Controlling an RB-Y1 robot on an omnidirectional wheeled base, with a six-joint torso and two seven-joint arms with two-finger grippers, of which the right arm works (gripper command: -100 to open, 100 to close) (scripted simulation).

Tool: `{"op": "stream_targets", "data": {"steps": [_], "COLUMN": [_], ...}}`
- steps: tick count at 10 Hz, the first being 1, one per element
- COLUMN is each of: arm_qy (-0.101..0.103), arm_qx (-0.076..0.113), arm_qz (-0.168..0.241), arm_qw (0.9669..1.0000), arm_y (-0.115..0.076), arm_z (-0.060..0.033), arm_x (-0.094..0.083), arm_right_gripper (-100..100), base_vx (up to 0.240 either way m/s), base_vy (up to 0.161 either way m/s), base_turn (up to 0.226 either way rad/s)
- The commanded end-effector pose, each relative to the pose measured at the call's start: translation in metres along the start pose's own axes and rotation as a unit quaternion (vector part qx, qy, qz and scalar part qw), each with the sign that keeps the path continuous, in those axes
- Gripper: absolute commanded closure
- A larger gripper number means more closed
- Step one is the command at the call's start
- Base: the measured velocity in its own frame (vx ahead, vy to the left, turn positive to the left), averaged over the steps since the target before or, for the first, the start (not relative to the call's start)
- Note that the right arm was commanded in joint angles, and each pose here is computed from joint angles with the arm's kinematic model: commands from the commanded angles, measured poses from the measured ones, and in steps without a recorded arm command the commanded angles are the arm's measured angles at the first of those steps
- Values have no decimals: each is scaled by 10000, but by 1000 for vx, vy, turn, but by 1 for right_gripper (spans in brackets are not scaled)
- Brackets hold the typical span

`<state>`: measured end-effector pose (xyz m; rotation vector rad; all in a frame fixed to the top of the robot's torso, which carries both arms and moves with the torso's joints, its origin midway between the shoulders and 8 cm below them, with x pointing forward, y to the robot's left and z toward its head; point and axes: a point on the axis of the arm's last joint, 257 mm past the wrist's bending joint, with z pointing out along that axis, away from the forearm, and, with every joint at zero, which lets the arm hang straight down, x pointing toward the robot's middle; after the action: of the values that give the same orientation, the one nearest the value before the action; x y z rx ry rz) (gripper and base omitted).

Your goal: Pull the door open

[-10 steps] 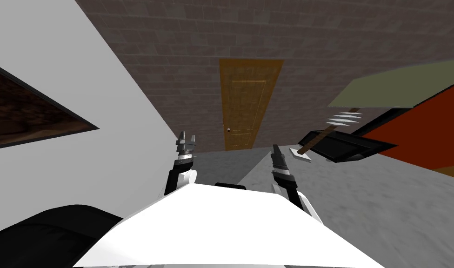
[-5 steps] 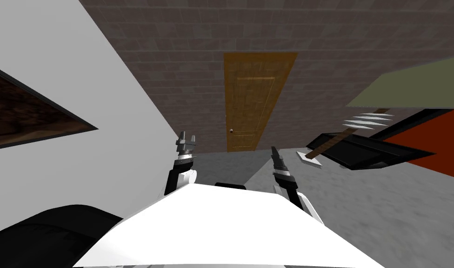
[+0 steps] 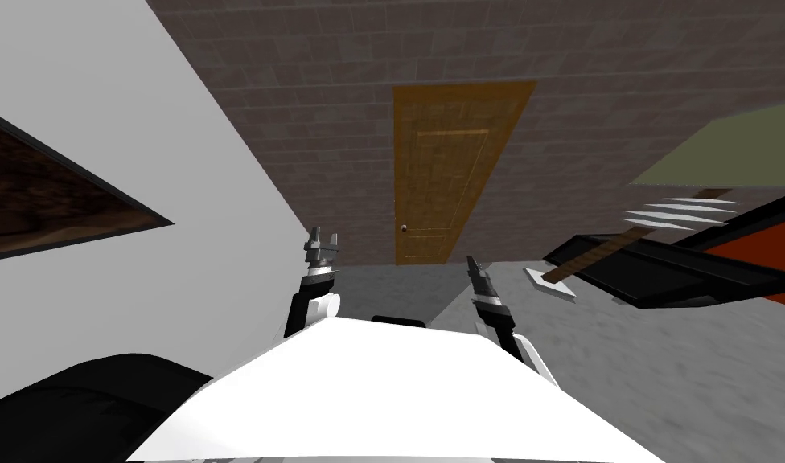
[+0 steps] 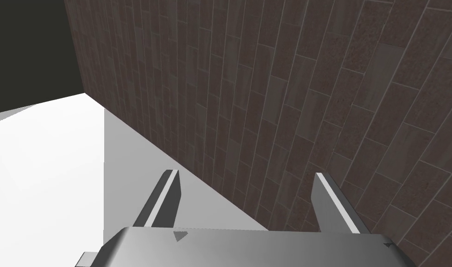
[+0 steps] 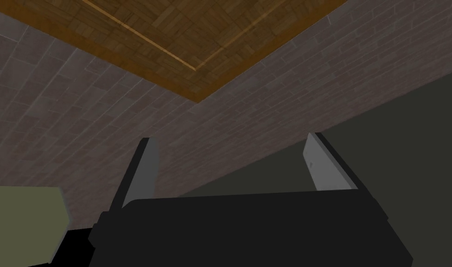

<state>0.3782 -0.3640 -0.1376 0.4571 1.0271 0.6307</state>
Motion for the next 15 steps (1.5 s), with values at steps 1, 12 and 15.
{"op": "stream_targets", "data": {"steps": [1, 12, 15], "arm_qy": [53, 461, 588], "arm_qx": [64, 504, 619], "arm_qz": [-243, -1693, -2036], "arm_qw": [9997, 9832, 9753], "arm_y": [-86, -714, -872], "arm_z": [-27, -279, -365], "arm_x": [25, 215, 275], "arm_right_gripper": [-100, -100, -100], "base_vx": [113, 114, 110], "base_vy": [44, 46, 39], "base_turn": [73, 71, 65]}}
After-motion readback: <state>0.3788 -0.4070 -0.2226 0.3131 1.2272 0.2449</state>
